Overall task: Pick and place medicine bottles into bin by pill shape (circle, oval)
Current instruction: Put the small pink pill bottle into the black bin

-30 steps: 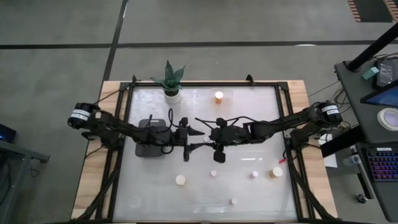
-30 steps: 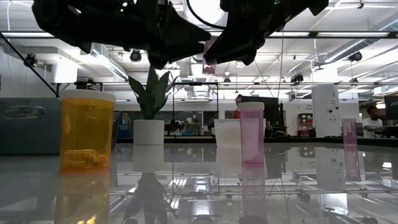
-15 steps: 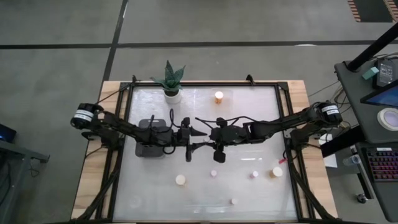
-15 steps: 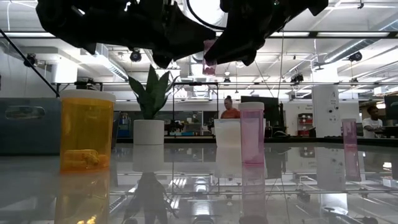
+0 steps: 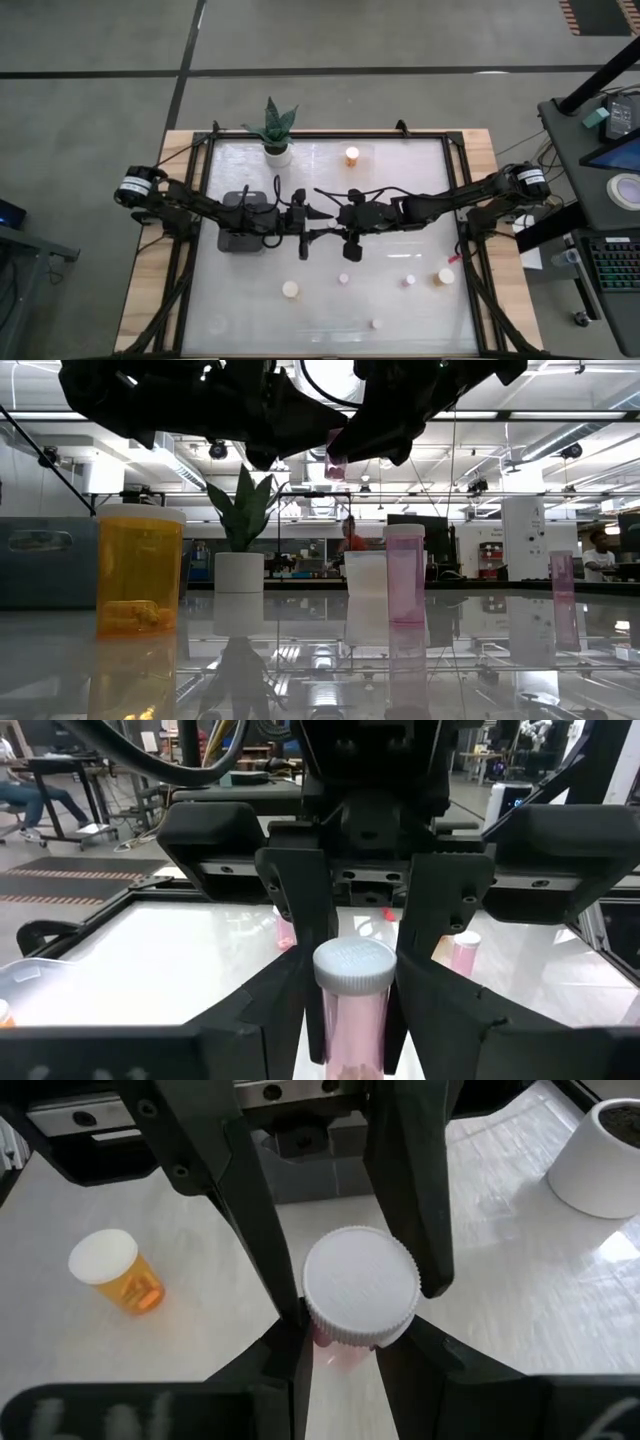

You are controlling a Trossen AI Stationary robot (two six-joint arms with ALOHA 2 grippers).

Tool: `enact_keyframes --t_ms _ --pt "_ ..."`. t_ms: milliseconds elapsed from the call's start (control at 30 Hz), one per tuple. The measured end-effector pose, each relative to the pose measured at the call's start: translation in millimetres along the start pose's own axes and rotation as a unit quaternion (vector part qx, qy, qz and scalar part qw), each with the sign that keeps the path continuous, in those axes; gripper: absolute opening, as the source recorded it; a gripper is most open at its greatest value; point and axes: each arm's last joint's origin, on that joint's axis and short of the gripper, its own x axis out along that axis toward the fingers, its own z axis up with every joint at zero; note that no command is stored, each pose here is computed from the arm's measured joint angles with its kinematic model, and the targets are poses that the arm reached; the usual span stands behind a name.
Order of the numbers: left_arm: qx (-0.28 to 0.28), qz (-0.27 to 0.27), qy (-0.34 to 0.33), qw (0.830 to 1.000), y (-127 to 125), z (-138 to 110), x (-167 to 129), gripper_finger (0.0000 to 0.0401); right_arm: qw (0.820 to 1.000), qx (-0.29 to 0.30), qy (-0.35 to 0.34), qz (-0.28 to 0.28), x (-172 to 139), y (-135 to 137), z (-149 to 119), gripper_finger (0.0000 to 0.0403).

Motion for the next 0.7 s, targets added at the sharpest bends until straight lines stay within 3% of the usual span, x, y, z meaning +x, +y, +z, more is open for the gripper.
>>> enact_keyframes --t_ms 167,433,700 --pt "0.002 0.000 0.000 1.000 0.0 0.0 0.0 0.0136 1.000 0.000 0.000 0.000 0.0 0.0 0.0 0.0089" --pt "0.002 0.000 0.001 1.000 -0.1 -0.4 -0.1 0.0086 1.000 0.000 0.000 -0.001 0.0 -0.1 -0.2 0.0089" --pt "0.002 0.000 0.001 1.000 -0.1 -0.3 -0.1 0.0095 1.000 0.000 0.000 -0.001 0.0 -0.1 -0.1 0.0091"
